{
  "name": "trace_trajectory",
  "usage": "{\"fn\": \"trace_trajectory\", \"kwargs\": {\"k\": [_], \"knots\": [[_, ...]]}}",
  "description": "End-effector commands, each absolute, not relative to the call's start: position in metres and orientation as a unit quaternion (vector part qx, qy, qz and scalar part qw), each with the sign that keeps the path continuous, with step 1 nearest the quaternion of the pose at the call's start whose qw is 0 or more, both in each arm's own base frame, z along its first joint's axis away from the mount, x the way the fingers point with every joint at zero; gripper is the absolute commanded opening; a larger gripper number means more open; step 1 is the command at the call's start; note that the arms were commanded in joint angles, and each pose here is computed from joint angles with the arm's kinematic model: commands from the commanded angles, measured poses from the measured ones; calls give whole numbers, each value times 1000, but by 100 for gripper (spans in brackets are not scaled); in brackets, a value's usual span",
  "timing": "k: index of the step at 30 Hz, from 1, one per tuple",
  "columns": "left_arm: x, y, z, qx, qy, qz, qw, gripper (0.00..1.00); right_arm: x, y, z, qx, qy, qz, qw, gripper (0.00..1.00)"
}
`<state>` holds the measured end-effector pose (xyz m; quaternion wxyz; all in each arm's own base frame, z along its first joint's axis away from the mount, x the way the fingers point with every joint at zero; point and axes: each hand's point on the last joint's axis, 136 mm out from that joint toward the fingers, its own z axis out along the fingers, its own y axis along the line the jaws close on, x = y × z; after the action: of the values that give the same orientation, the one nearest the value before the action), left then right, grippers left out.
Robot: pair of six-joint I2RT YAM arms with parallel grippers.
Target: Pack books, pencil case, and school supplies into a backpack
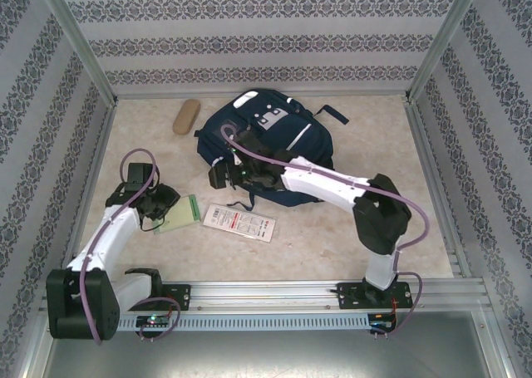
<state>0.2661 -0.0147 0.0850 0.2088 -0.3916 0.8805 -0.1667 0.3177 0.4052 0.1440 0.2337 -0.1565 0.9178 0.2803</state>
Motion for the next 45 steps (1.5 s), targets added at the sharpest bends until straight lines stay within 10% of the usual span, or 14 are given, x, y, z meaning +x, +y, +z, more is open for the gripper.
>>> {"fn": "trace_trajectory", "kwargs": {"k": [1, 12, 45], "knots": [[243, 8, 72, -422, 884, -96, 177, 29, 312, 434, 142, -167, 910, 316, 211, 98], [232, 59, 49, -488, 851, -26, 190, 21, 289, 496, 110, -180, 902, 361, 155, 56], [212, 42, 8, -514, 845, -73, 132, 11, 268, 558, 45, -157, 905, 389, 73, 46]]}}
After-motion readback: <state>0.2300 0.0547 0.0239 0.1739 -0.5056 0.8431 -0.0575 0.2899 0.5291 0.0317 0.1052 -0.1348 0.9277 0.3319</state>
